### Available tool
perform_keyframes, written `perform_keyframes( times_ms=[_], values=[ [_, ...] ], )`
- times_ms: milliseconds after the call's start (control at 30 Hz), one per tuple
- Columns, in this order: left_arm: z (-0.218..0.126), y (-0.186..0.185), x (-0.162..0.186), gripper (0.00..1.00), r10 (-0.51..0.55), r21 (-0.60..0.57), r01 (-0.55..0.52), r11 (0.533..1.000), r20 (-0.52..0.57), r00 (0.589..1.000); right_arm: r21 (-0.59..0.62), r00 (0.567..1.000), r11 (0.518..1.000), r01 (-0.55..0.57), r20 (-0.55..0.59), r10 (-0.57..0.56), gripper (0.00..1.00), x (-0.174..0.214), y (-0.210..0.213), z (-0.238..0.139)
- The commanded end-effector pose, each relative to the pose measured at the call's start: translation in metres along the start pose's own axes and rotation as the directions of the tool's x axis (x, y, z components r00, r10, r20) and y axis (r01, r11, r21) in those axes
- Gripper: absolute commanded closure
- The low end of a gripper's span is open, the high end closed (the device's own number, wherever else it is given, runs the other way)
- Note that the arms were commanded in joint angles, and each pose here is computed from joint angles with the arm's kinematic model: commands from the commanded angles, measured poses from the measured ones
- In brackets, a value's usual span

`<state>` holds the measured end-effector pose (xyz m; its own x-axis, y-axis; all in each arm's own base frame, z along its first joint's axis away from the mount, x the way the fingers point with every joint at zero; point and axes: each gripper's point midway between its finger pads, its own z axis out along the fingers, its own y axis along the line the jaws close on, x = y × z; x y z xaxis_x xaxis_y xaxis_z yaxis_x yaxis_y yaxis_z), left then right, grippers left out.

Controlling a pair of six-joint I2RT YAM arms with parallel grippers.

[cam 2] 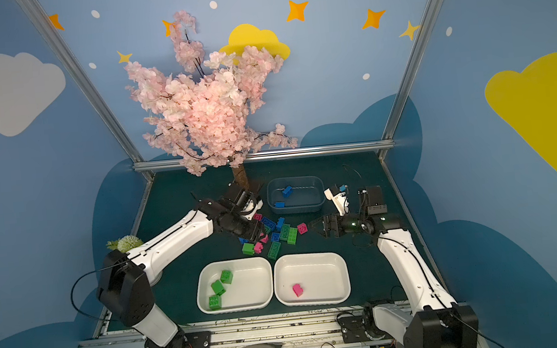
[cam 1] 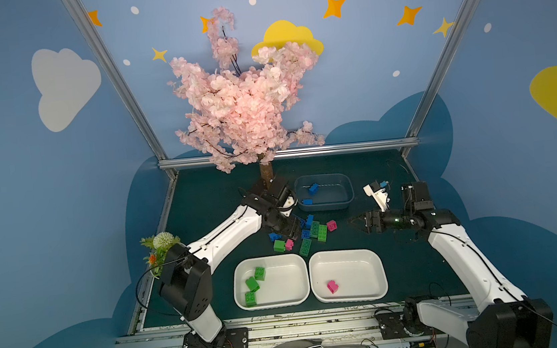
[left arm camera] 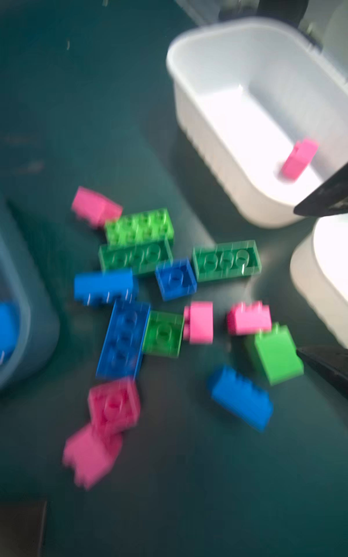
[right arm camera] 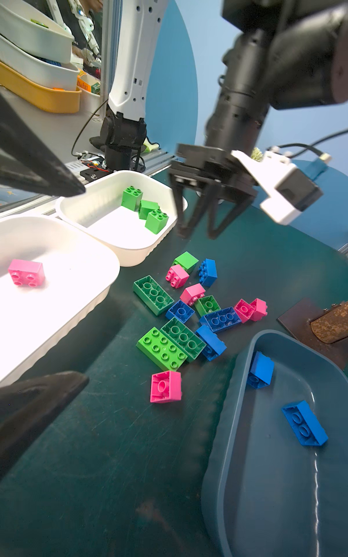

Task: Sort the legos into containers by color
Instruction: 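Return the left gripper to the pile and grasp a blue brick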

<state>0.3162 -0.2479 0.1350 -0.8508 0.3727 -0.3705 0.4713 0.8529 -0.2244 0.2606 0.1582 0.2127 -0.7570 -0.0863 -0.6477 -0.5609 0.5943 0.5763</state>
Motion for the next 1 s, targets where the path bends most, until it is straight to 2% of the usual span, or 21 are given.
perform_keyframes(
  times_ms=[0, 333, 667, 800, 967],
  values=[
    [0.014, 0.026, 0.005, 0.33, 0.106, -0.061, -0.109, 0.992, -0.049, 0.993, -0.024, 1.000, 0.999, 0.021, 0.011, -0.021, 0.11, -0.009, 0.007, 0.001],
    [0.066, 0.062, 0.013, 0.36, 0.128, -0.089, -0.138, 0.986, -0.115, 0.985, -0.020, 1.000, 1.000, 0.018, -0.003, -0.018, 0.11, -0.008, 0.005, 0.002],
    [0.093, 0.080, 0.024, 0.44, 0.122, -0.114, -0.142, 0.983, -0.170, 0.978, -0.016, 1.000, 1.000, 0.018, -0.011, -0.018, 0.10, -0.007, 0.003, 0.003],
    [0.098, 0.087, 0.032, 0.52, 0.120, -0.128, -0.147, 0.981, -0.198, 0.973, -0.011, 1.000, 1.000, 0.017, -0.014, -0.017, 0.10, -0.007, 0.002, 0.003],
    [0.096, 0.092, 0.035, 0.73, 0.110, -0.137, -0.139, 0.981, -0.203, 0.973, -0.009, 1.000, 1.000, 0.015, -0.018, -0.015, 0.10, -0.006, 0.001, 0.004]
  ],
)
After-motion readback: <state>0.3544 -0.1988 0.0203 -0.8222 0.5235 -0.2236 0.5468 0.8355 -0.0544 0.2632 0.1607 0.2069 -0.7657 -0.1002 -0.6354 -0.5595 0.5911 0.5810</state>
